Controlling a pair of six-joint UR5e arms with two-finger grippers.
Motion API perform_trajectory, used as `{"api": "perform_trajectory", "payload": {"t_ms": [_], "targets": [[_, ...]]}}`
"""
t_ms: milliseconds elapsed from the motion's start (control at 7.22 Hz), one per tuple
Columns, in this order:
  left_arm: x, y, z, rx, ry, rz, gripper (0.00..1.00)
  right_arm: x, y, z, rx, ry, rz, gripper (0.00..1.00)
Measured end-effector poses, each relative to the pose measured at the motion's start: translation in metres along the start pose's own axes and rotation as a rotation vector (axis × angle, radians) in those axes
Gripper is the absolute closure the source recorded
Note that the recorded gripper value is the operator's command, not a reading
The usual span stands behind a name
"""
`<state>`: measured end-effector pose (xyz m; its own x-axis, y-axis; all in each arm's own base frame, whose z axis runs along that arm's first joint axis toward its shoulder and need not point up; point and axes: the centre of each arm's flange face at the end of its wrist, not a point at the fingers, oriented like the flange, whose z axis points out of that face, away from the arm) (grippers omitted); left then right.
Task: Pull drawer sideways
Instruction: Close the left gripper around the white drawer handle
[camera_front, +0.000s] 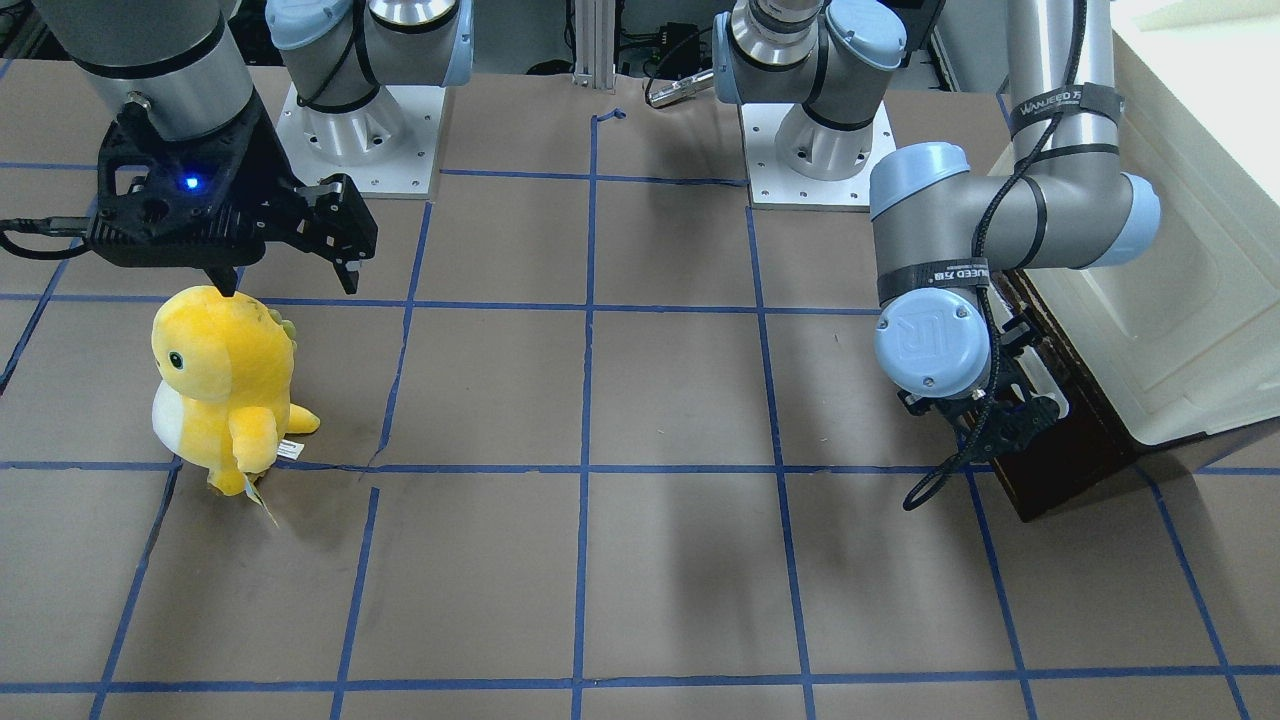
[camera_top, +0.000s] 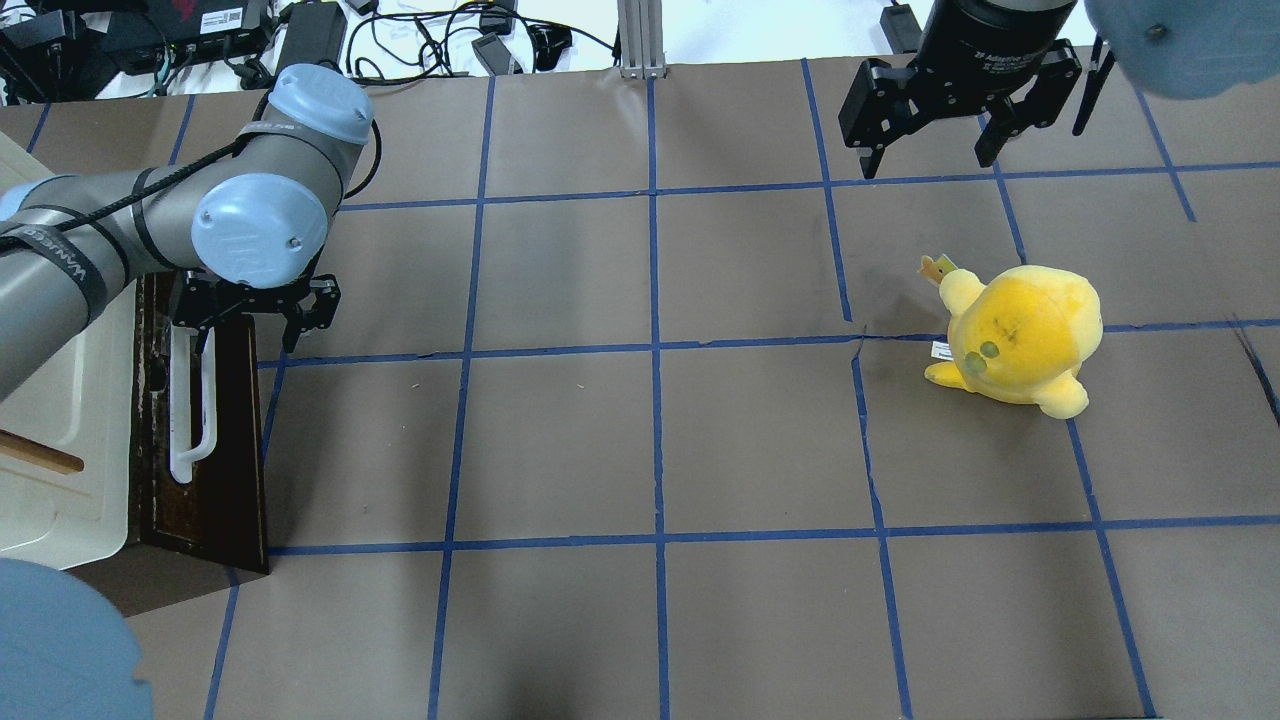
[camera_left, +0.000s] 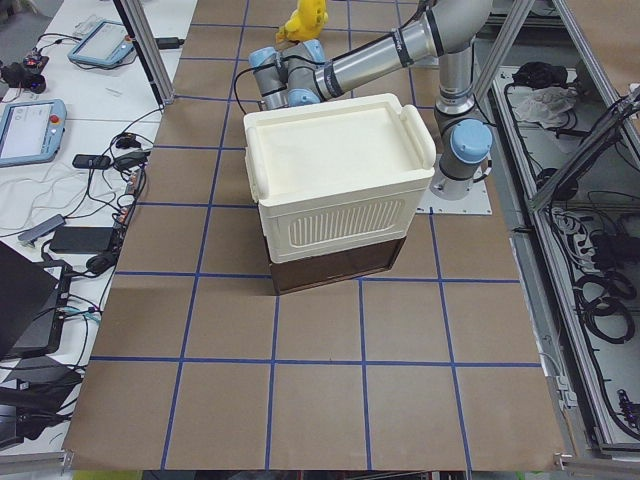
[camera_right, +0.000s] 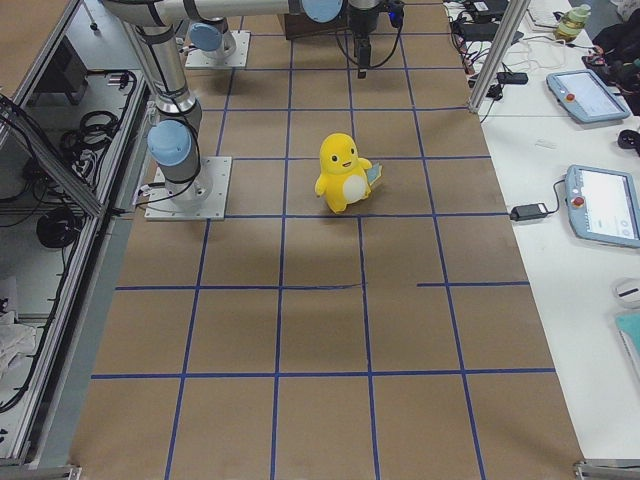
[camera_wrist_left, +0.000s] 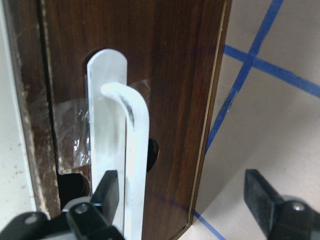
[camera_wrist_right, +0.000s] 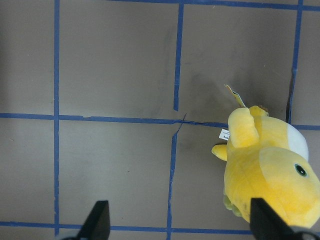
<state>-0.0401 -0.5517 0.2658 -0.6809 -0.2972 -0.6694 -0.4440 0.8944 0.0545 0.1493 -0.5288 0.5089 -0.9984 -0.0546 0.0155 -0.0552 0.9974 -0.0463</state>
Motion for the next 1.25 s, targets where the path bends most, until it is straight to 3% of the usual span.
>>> {"api": "perform_trajectory", "payload": {"t_ms": [1246], "targets": [[-0.003,0.006,0.016,-0.037,-0.015,-0.013,0.24,0.0,0.0,0.0,0.0,0.0,0.0,0.0]]}}
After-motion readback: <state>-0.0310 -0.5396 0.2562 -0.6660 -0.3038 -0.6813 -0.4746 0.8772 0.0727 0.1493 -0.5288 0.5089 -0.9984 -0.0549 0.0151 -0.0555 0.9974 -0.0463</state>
